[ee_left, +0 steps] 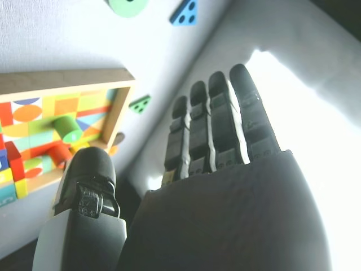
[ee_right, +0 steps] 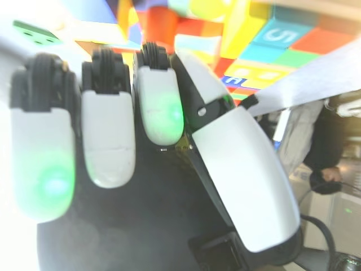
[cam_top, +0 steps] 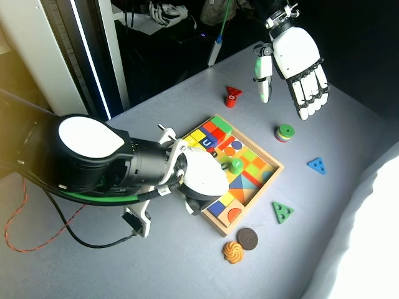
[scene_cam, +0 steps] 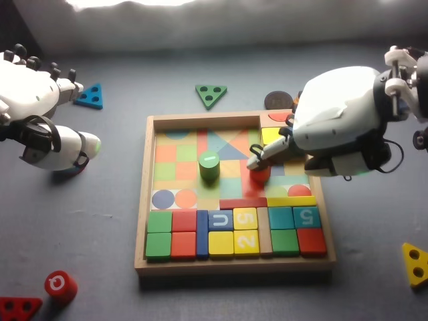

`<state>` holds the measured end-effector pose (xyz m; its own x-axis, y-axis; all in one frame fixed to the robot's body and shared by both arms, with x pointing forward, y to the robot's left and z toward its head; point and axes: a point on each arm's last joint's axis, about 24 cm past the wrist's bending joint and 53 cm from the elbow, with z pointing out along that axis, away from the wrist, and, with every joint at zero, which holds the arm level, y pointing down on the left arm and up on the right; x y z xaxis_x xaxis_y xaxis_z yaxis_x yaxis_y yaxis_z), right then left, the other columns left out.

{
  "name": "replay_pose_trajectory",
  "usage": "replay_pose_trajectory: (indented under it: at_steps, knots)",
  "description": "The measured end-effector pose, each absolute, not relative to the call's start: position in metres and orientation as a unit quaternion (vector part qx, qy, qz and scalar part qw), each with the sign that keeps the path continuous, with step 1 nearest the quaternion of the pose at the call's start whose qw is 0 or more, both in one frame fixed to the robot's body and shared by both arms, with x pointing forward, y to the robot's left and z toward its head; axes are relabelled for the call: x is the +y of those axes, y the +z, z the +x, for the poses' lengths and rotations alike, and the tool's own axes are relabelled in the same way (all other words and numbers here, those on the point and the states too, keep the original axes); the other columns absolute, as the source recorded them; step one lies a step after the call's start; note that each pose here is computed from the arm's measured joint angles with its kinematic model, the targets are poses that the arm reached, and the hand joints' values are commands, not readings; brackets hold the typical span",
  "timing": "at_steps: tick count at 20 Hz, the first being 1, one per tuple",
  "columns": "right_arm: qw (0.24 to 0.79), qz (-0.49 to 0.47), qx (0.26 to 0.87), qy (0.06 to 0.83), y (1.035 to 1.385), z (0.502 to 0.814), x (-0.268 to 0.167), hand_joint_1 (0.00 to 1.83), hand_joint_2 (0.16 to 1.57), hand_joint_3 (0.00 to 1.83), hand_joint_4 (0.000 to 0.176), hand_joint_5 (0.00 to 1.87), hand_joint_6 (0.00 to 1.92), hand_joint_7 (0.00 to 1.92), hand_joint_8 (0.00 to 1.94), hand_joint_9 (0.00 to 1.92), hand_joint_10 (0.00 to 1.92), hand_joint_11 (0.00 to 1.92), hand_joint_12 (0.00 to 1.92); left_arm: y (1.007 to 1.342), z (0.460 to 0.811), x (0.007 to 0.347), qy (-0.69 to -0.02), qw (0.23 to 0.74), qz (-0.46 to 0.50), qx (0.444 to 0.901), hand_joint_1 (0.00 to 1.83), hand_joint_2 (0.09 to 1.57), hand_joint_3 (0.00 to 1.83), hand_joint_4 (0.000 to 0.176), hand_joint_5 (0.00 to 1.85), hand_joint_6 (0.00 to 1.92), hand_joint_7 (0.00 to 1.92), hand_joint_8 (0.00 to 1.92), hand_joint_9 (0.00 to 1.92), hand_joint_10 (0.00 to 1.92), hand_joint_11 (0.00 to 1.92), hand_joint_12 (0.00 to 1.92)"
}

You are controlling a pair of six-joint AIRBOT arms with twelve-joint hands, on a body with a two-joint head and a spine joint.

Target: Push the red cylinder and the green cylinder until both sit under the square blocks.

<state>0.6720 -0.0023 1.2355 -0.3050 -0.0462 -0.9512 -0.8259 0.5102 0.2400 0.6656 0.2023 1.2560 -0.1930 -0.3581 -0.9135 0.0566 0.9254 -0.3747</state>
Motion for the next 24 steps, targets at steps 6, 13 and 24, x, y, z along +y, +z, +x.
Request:
replay_pose_trajectory:
  at_steps: [6,13,24]
  knots:
    - [0.511,-0.304,0.707,0.382,1.242,0.673,-0.012,0.68,1.57,0.02,0.0,0.31,0.01,1.62,1.94,1.8,1.92,1.9,1.92,1.256,0.666,0.202,-0.166,0.628,-0.1,0.754,0.03,1.34,0.0,0.0,0.16,0.0,0.19,0.0,0.18,0.0,0.0,0.47]
    - [0.521,-0.298,0.702,0.384,1.252,0.686,-0.006,0.69,1.56,0.0,0.0,0.35,0.01,1.63,1.94,1.81,1.92,1.9,1.92,1.256,0.667,0.204,-0.163,0.628,-0.1,0.754,0.03,1.34,0.0,0.0,0.18,0.0,0.21,0.0,0.2,0.0,0.0,0.54]
    - [0.514,-0.299,0.709,0.379,1.241,0.687,-0.004,0.64,1.57,0.02,0.0,0.34,0.0,1.66,1.94,1.83,1.92,1.92,1.92,1.261,0.667,0.203,-0.165,0.632,-0.1,0.751,0.0,1.35,0.0,0.0,0.16,0.0,0.2,0.01,0.18,0.01,0.0,0.46]
